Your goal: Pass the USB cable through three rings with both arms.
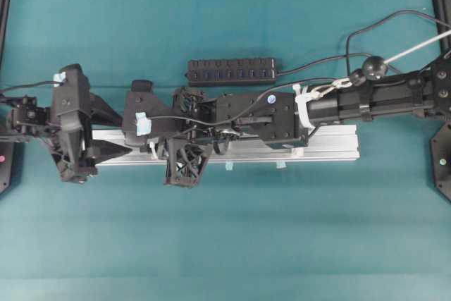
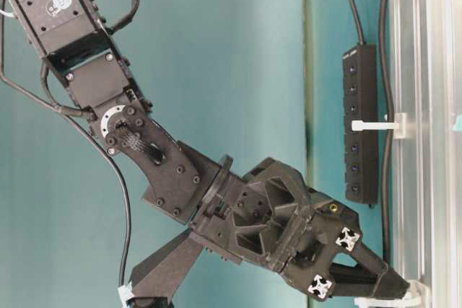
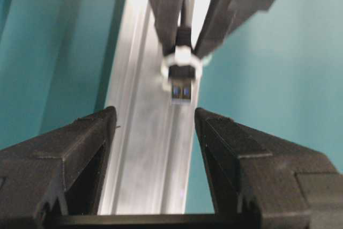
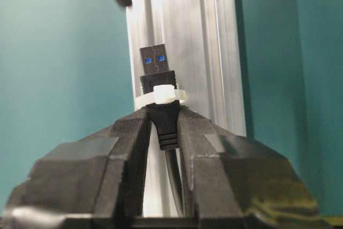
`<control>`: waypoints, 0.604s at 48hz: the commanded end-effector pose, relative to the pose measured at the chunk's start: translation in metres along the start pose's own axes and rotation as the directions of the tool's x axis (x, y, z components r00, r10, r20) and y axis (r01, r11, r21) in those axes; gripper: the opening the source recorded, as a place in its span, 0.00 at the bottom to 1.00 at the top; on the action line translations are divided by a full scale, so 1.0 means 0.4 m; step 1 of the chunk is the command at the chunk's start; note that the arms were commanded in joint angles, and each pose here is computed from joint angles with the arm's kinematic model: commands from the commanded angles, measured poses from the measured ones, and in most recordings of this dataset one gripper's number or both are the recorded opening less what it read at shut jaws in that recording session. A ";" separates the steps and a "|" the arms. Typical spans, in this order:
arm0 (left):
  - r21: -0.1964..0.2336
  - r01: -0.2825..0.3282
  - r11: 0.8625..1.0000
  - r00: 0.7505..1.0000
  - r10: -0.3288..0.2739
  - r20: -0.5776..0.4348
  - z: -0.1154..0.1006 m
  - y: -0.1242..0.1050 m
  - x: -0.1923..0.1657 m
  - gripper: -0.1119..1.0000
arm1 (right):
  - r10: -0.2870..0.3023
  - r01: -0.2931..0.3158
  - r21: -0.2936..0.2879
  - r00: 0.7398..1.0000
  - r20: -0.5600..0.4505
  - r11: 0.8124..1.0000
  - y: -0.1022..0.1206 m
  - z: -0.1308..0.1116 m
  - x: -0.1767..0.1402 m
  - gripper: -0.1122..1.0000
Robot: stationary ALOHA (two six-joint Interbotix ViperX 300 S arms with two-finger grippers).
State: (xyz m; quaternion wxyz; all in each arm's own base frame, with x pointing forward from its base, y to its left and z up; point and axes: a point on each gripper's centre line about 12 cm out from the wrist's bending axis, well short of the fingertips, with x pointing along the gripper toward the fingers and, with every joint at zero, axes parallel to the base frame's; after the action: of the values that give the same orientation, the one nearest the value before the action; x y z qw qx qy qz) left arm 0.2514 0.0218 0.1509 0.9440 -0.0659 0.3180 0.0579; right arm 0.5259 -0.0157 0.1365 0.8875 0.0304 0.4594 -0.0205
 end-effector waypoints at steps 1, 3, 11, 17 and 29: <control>0.004 0.005 1.000 1.000 -0.005 0.026 0.005 -0.002 0.010 0.67 | 0.003 -0.003 0.013 0.999 0.038 1.000 0.002 0.025 -0.016 0.07; 0.004 0.006 1.000 1.000 -0.006 0.030 0.002 -0.002 0.014 0.67 | 0.003 -0.004 0.013 0.999 0.040 1.000 0.002 0.026 -0.016 0.07; 0.007 0.011 1.000 1.000 -0.011 0.014 -0.008 -0.006 0.029 0.67 | 0.003 -0.003 0.013 0.999 0.040 1.000 0.002 0.025 -0.014 0.07; 0.015 0.030 0.999 0.999 -0.030 0.012 -0.012 -0.021 0.044 0.67 | 0.003 -0.004 0.013 0.999 0.041 1.000 0.002 0.026 -0.016 0.07; 0.009 0.042 0.999 0.999 -0.043 0.019 -0.020 -0.029 0.076 0.67 | 0.002 -0.003 0.014 0.999 0.041 1.000 0.000 0.026 -0.016 0.07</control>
State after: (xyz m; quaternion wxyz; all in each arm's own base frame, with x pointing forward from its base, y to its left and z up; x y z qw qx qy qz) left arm 0.2660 0.0112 0.1232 0.9440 -0.0678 0.3205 0.0390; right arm 0.5264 -0.0158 0.1360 0.8882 0.0311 0.4580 -0.0209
